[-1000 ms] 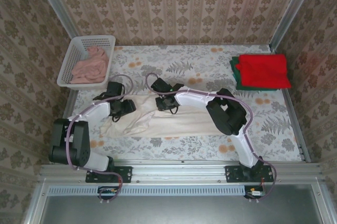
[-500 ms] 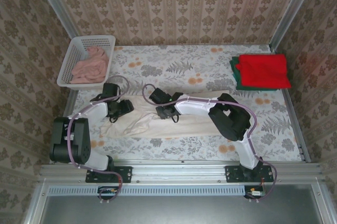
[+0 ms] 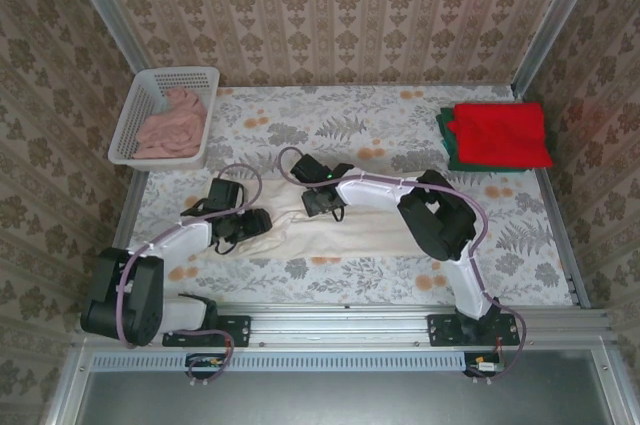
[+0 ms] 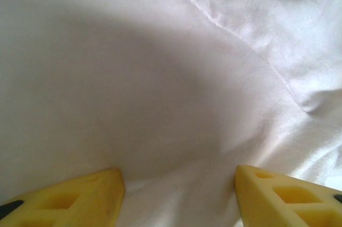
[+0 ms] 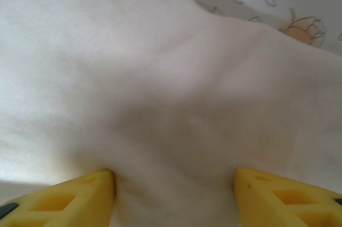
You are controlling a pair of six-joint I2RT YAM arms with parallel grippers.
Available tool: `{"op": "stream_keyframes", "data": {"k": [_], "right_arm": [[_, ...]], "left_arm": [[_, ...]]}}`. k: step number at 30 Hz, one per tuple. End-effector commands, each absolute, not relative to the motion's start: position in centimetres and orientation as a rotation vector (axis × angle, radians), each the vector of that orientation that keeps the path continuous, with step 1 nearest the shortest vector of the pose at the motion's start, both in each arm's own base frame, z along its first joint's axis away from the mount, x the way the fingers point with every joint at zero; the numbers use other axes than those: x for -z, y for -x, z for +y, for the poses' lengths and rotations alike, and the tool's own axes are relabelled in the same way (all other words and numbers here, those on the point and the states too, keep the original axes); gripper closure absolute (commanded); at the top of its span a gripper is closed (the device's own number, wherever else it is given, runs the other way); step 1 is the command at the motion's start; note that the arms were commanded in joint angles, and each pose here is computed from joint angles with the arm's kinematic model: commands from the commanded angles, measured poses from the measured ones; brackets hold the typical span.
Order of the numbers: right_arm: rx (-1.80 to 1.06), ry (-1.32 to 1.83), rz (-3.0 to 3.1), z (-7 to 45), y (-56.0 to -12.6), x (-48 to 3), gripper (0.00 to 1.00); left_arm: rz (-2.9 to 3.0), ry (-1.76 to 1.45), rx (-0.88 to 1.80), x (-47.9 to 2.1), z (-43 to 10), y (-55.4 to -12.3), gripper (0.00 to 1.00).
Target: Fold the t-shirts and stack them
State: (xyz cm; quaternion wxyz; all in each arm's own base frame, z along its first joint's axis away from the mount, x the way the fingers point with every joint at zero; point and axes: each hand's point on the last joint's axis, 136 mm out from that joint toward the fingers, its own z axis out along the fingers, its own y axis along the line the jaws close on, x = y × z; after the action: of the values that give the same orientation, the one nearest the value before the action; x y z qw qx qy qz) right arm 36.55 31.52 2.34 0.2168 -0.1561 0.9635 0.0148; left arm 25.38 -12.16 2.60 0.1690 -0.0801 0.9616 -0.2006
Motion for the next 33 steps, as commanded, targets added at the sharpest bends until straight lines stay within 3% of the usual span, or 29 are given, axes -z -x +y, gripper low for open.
{"op": "stream_keyframes", "data": {"k": [1,4,8,14,19,22,23,28,33], "right_arm": [[-0.015,0.435,2.688,29.8,-35.9,-3.4,0.33],[-0.046,0.404,2.627,28.3,-35.6,-6.1,0.24],[0.072,0.265,2.667,22.1,-35.5,-5.9,0.21],[0.175,0.079,2.78,14.8,-33.0,-3.1,0.2],[0.21,0.051,2.814,13.1,-30.8,-2.1,0.15],[0.209,0.022,2.857,12.7,-29.5,-1.1,0.04],[0.19,0.018,2.882,12.8,-28.8,-0.6,0.0],[0.155,-0.056,2.933,13.4,-26.0,0.2,0.0],[0.08,-0.04,2.905,16.0,-24.9,-1.2,0.0]], "left_arm": [[2.856,0.271,0.562,-0.7,-12.1,-23.1,0.39],[2.816,0.237,0.533,-3.3,-12.3,-25.4,0.38],[2.727,0.192,0.46,-6.4,-12.5,-29.6,0.32],[2.844,0.221,0.366,-2.6,-12.1,-33.4,0.36],[2.879,0.244,0.414,0.4,-13.7,-34.3,0.38],[2.9,0.228,0.434,1.7,-14.9,-35.8,0.38],[2.899,0.212,0.447,1.8,-15.6,-36.9,0.39],[2.852,0.116,0.529,1.3,-19.7,-42.6,0.4],[2.722,-0.009,0.59,-2.2,-24.2,-50.0,0.4]]}}
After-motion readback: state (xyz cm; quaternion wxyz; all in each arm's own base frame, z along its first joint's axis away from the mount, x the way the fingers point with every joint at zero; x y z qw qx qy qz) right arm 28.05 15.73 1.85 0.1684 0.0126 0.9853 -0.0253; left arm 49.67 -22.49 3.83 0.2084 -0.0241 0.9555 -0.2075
